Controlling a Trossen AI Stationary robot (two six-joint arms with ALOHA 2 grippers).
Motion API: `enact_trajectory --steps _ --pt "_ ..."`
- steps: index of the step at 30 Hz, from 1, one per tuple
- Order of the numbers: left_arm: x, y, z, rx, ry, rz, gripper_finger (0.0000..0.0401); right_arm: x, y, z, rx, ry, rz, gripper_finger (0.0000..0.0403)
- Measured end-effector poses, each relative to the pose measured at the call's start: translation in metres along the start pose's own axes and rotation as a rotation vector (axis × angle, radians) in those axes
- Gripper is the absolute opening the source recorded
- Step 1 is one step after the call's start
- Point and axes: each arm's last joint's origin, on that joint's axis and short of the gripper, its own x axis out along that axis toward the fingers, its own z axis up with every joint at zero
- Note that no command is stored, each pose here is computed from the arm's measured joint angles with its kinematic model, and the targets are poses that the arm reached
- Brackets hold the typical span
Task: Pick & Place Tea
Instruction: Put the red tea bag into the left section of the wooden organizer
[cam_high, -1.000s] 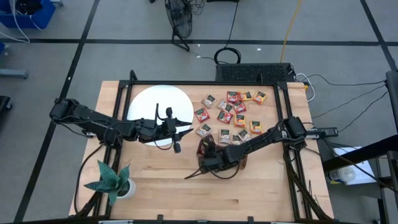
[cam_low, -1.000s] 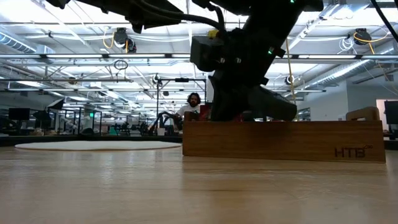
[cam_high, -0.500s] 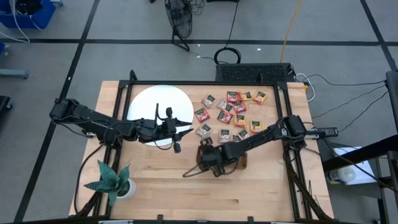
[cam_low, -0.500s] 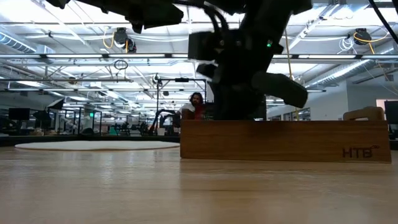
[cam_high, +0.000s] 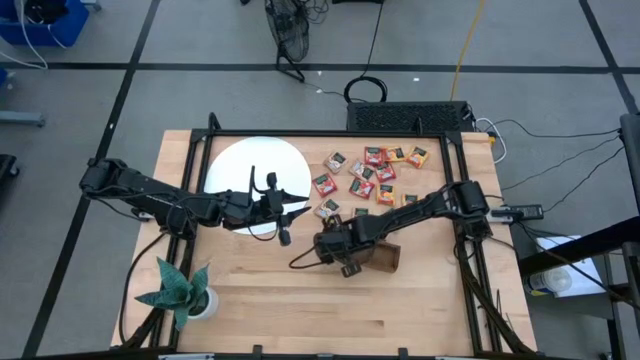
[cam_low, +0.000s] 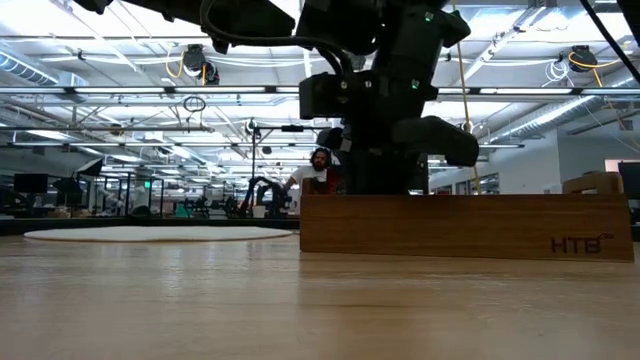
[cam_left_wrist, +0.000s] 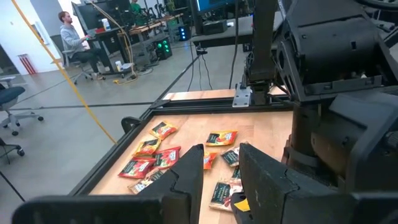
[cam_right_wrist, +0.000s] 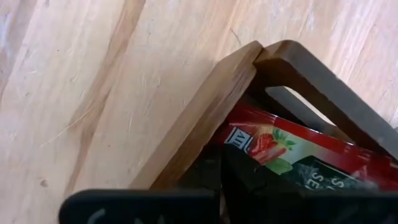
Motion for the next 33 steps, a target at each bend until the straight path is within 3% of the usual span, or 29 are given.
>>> enact_trajectory --steps 6,12,21,33 --pt "0.0 0.0 0.0 0.0 0.0 0.0 0.0108 0.003 0.004 -0.001 -0.013 0.023 -0.024 0.0" --pt "0.0 0.0 0.0 0.001 0.001 0.0 0.0108 0.001 0.014 0.0 -0.065 0.071 -0.253 0.0" --pt "0.0 0.0 0.0 0.001 0.001 0.0 0.0108 -0.001 0.033 0.002 -0.177 0.105 -0.413 0.0" --pt "0.0 0.0 0.0 0.001 0.001 0.0 0.0108 -0.003 0.034 0.003 -0.21 0.116 -0.503 0.0"
